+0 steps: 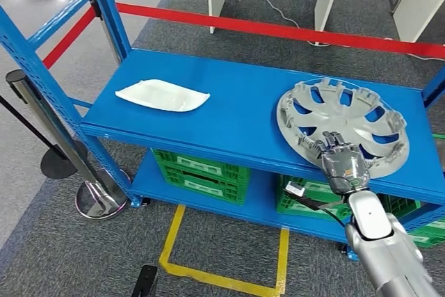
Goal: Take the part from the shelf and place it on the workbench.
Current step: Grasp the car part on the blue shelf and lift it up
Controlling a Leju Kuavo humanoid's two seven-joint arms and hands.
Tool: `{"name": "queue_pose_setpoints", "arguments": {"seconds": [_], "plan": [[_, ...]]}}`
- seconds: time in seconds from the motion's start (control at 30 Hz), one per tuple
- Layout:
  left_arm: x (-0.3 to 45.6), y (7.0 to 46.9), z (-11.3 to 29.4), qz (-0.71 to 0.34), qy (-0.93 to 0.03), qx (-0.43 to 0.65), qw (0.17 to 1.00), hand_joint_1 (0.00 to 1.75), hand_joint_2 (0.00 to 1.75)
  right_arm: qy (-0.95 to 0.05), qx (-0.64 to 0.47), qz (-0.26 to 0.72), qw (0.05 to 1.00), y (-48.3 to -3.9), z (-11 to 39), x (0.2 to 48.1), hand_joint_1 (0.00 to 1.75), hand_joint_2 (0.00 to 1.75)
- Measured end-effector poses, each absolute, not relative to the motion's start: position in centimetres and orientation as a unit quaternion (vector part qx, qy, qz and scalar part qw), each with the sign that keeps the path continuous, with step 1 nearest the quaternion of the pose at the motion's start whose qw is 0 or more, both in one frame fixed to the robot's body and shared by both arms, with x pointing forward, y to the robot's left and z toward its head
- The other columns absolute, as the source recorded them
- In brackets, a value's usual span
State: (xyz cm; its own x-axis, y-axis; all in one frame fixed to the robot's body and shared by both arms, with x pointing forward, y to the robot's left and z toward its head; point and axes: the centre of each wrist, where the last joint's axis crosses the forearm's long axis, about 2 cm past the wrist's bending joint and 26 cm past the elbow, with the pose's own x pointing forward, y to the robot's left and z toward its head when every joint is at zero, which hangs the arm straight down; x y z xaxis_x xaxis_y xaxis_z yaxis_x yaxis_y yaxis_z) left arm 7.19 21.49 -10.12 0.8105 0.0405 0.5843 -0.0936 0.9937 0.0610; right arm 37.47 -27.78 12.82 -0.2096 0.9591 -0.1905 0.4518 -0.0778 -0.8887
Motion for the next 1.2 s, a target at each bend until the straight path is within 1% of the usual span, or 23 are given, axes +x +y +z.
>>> {"name": "queue_pose_setpoints", "arguments": {"seconds": [0.07,0.23,0.6,0.63,0.67,0.77,0.8,1.0,1.2], "plan": [[7.1,21.4,-10.1,0.032,-0.304,0.044,0.951,0.0,0.0,-0.646,-0.575,0.436,0.249,-27.1,13.3,36.2,1.75,1.75],[7.3,21.5,-10.1,0.028,-0.306,0.046,0.951,0.0,0.0,-0.681,-0.583,0.377,0.232,-26.5,15.1,34.0,1.75,1.75],[7.7,21.6,-10.0,0.021,-0.309,0.05,0.949,0.0,0.0,-0.696,-0.586,0.351,0.219,-26.8,16.0,32.4,1.75,1.75],[7.7,21.6,-10.0,0.021,-0.309,0.05,0.949,0.0,0.0,-0.697,-0.587,0.35,0.219,-26.9,16.0,32.3,1.72,1.75],[7.7,21.5,-10.0,0.02,-0.31,0.05,0.949,0.0,0.0,-0.696,-0.588,0.348,0.219,-26.9,16.1,32.3,1.46,1.75],[7.8,21.4,-10.0,0.02,-0.311,0.049,0.949,0.0,0.0,-0.695,-0.591,0.345,0.222,-27.1,16.0,32.2,0.19,1.75],[7.8,21.4,-10.0,0.02,-0.311,0.049,0.949,0.0,0.0,-0.694,-0.59,0.346,0.224,-27.2,15.9,32.1,0.01,1.75],[7.8,21.3,-10.0,0.018,-0.311,0.048,0.949,0.0,0.0,-0.695,-0.592,0.34,0.225,-27.2,16.0,31.7,0.0,1.75],[7.7,21.3,-10.0,0.018,-0.31,0.048,0.949,0.0,0.0,-0.688,-0.588,0.351,0.242,-27.2,14.9,31.8,0.0,1.75]]}}
